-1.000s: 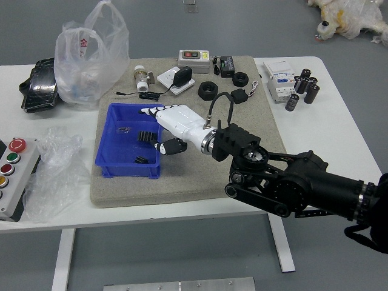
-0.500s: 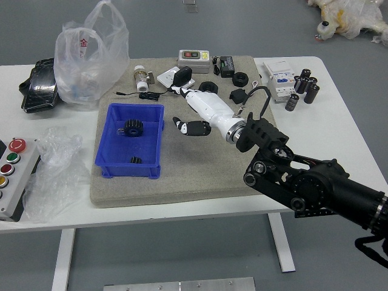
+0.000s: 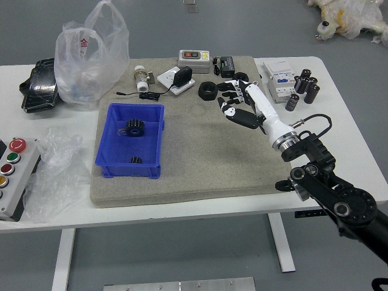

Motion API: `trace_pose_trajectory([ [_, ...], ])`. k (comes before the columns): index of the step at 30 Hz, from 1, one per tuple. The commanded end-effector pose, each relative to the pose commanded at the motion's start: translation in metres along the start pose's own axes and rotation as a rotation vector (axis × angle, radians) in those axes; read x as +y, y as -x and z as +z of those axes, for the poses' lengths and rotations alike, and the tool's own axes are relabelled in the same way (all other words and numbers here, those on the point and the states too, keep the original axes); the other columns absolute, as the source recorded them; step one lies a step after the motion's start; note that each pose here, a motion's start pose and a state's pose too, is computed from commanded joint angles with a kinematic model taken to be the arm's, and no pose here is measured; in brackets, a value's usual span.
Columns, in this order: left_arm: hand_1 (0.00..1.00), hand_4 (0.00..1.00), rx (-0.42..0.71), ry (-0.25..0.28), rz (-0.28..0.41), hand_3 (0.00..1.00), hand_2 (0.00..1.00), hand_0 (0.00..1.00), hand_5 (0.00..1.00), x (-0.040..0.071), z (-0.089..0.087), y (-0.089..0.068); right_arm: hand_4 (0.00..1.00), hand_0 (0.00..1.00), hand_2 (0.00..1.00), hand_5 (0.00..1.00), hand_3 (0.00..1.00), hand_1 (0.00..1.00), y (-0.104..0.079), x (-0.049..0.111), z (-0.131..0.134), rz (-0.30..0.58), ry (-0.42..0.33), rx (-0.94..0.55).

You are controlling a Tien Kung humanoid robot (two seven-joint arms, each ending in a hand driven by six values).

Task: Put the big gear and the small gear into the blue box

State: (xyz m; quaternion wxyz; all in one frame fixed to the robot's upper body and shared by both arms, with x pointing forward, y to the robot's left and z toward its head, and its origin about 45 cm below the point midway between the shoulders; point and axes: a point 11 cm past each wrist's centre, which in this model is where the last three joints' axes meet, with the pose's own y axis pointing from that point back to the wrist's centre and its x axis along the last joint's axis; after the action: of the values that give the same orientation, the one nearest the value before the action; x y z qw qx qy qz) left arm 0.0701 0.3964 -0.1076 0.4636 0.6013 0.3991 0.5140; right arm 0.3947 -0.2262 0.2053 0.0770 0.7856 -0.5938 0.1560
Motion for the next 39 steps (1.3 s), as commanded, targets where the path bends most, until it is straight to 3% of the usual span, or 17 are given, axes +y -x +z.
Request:
trace_pose_trajectory([
  [6, 0.626, 0.709, -0.011, 0.0, 0.003, 0.792, 0.624, 0.695, 0.424, 0.0, 0.002, -0.003, 0.567, 0.592, 0.678, 0.248, 0.662, 0.663, -0.038, 0.03, 0.016, 0.126, 0.007, -0.18],
  [13, 0.607, 0.709, -0.031, 0.017, 0.017, 0.791, 0.614, 0.696, 0.423, 0.003, 0.011, -0.013, 0.567, 0.59, 0.676, 0.255, 0.659, 0.655, -0.058, 0.058, 0.036, 0.224, 0.044, -0.273],
  [24, 0.584, 0.71, -0.049, 0.047, 0.045, 0.79, 0.607, 0.696, 0.422, 0.007, 0.025, -0.032, 0.568, 0.592, 0.673, 0.266, 0.658, 0.653, -0.094, 0.068, 0.026, 0.316, -0.001, -0.256],
  [39, 0.622, 0.71, -0.056, 0.063, 0.054, 0.789, 0.618, 0.696, 0.421, 0.009, 0.032, -0.039, 0.556, 0.577, 0.668, 0.286, 0.656, 0.642, -0.117, 0.07, 0.009, 0.383, -0.073, -0.313],
])
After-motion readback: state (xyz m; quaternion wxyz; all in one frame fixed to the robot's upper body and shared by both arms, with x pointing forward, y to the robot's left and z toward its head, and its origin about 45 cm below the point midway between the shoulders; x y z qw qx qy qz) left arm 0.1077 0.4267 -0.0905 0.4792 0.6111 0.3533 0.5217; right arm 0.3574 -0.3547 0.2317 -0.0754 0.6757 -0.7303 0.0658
